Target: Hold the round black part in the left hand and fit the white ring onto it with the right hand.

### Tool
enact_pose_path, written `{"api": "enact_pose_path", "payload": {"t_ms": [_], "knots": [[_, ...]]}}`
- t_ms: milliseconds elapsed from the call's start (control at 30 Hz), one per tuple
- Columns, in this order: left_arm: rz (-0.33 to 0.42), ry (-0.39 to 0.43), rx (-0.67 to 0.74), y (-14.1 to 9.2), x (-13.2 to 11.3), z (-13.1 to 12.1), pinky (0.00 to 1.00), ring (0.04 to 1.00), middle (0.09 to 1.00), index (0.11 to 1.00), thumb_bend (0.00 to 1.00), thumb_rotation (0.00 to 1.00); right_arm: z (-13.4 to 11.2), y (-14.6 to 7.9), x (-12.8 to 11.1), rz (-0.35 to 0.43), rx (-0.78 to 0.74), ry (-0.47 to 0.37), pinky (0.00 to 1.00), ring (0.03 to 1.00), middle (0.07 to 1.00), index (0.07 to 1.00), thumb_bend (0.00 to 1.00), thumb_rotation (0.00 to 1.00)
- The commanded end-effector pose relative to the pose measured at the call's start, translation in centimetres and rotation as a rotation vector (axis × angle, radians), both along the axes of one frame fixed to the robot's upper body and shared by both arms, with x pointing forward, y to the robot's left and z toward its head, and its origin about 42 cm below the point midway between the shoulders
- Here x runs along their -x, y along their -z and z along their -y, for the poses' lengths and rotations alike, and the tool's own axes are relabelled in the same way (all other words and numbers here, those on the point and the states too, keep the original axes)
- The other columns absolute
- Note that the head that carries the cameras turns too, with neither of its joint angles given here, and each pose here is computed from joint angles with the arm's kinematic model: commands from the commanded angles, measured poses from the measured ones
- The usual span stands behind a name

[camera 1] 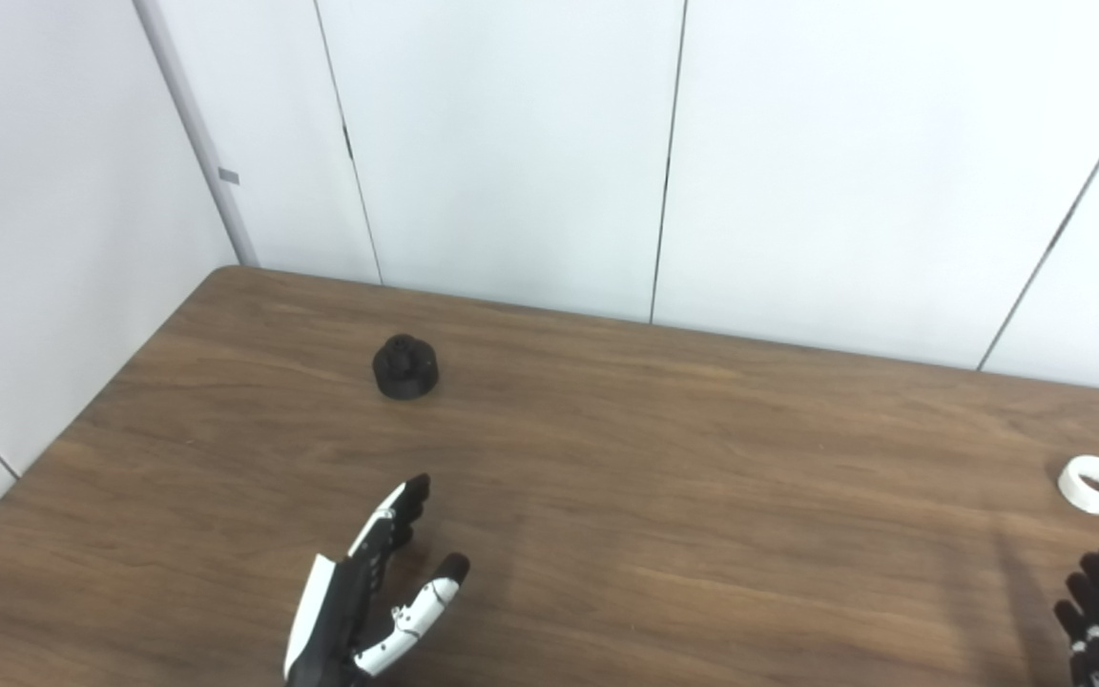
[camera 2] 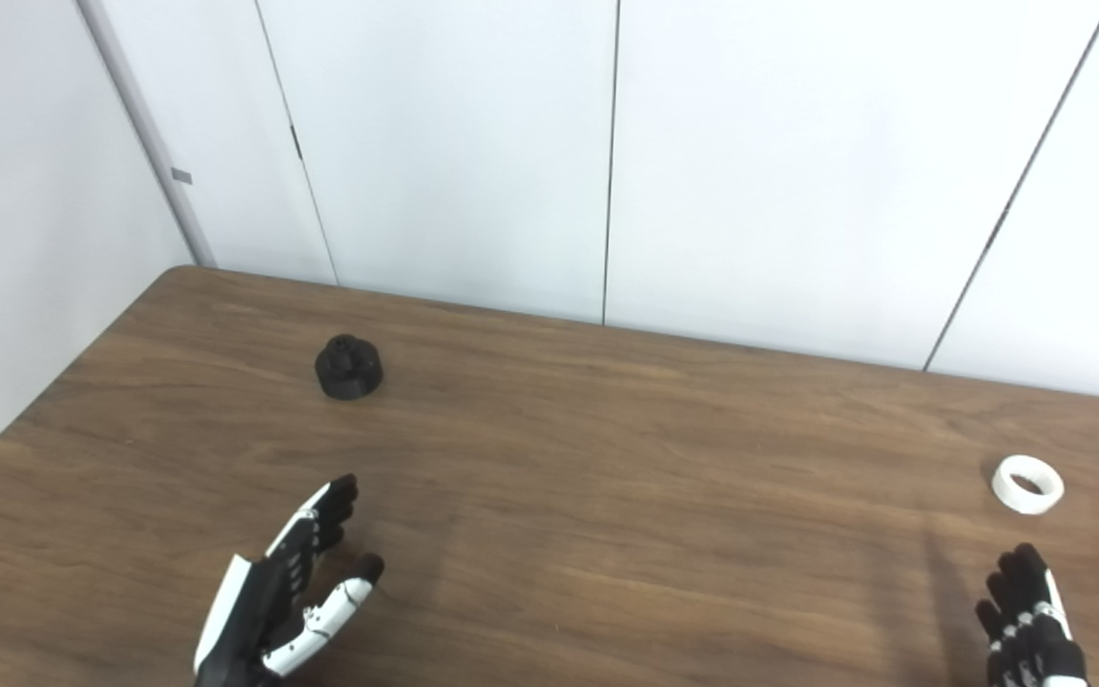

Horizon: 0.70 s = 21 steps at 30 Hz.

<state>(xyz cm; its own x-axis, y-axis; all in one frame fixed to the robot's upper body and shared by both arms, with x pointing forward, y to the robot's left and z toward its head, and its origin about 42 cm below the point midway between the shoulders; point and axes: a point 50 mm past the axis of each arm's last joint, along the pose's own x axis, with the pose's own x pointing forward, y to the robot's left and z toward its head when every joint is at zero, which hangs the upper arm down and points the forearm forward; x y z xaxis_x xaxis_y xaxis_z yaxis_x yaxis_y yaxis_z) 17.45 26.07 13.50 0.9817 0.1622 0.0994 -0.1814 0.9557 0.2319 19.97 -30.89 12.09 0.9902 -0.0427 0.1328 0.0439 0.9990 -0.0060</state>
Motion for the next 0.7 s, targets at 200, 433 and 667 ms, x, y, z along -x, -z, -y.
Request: {"api": "enact_pose_path", "payload": {"t_ms": [200,433,667], "knots": [[0.131,-0.122,-0.237,-5.7,-3.2,-1.4,0.94,0.906,0.866,0.857,0.87,0.21,0.7,1.0,4.6,-0.054,0.026,0.019,1.00,1.000,0.994,0.995,0.48,1.00],[0.094,-0.188,-0.473,-9.0,-6.7,-3.8,0.90,0.918,0.905,0.869,0.89,0.30,0.7,1.0,4.6,-0.057,0.035,0.023,1.00,0.998,0.988,0.998,0.47,1.00],[0.077,-0.175,-0.553,-9.8,-10.0,-5.5,0.90,0.934,0.902,0.869,0.87,0.30,0.6,1.1,4.7,-0.061,0.029,0.026,1.00,0.999,0.984,0.990,0.49,1.00]]}}
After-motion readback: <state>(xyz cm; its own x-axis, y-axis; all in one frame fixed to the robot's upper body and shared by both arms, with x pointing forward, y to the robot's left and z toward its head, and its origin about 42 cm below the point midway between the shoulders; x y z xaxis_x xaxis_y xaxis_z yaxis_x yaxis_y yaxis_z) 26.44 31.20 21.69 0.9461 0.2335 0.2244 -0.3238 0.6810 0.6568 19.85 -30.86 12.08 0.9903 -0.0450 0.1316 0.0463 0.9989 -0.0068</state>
